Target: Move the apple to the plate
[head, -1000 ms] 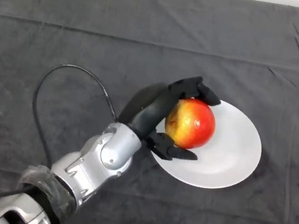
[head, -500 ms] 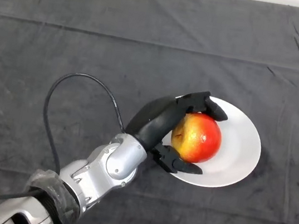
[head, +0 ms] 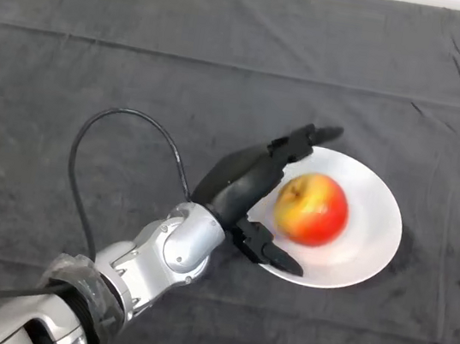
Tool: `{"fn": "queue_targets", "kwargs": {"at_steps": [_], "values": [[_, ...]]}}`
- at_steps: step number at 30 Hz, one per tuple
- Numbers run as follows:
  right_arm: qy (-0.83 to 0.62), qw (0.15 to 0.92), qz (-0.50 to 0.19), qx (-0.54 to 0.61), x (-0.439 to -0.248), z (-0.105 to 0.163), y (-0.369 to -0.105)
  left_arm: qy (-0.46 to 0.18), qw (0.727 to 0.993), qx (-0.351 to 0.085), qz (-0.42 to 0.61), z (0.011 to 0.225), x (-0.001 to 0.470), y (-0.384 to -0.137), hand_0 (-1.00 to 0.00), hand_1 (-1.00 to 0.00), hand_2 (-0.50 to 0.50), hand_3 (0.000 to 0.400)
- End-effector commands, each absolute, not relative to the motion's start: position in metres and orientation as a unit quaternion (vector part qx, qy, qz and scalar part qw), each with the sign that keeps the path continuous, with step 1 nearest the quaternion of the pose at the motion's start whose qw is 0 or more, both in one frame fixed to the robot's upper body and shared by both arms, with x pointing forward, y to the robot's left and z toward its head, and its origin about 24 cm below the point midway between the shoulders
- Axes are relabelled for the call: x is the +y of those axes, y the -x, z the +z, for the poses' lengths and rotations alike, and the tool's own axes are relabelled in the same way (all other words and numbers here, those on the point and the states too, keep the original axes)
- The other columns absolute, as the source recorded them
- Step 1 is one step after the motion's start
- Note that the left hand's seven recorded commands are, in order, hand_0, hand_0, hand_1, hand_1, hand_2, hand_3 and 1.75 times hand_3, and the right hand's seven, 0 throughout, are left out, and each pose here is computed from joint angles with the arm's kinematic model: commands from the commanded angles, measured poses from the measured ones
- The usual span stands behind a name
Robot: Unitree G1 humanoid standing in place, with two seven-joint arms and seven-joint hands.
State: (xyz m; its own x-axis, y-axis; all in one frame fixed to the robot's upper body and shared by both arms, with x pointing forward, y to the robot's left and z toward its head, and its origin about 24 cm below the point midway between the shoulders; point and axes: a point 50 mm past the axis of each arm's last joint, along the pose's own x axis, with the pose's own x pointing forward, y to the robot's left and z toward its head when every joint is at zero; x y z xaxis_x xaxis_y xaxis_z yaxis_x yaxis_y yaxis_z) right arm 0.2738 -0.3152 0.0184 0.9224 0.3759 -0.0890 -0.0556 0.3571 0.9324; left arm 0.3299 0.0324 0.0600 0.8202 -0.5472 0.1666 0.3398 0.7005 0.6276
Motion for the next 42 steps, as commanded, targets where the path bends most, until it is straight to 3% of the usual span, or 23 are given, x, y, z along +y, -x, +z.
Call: {"fn": "queue_targets", "kwargs": {"at_steps": [1, 12, 24, 42], "values": [[-0.545, 0.818, 0.122, 0.136, -0.328, 0.023, -0.268, -0.319, 0.894, -0.197, -0.246, 0.075, 0.032, -0.340, 0.00, 0.00, 0.00, 0.000], [-0.545, 0.818, 0.123, 0.136, -0.328, 0.023, -0.268, -0.310, 0.904, -0.209, -0.209, 0.088, 0.058, -0.351, 0.00, 0.00, 0.00, 0.000], [-0.545, 0.818, 0.123, 0.136, -0.328, 0.023, -0.268, -0.271, 0.929, -0.230, -0.105, 0.110, 0.112, -0.361, 0.00, 0.00, 0.00, 0.000], [-0.544, 0.819, 0.122, 0.136, -0.328, 0.023, -0.268, -0.232, 0.937, -0.249, 0.076, 0.125, 0.218, -0.341, 0.00, 0.00, 0.00, 0.000]]}}
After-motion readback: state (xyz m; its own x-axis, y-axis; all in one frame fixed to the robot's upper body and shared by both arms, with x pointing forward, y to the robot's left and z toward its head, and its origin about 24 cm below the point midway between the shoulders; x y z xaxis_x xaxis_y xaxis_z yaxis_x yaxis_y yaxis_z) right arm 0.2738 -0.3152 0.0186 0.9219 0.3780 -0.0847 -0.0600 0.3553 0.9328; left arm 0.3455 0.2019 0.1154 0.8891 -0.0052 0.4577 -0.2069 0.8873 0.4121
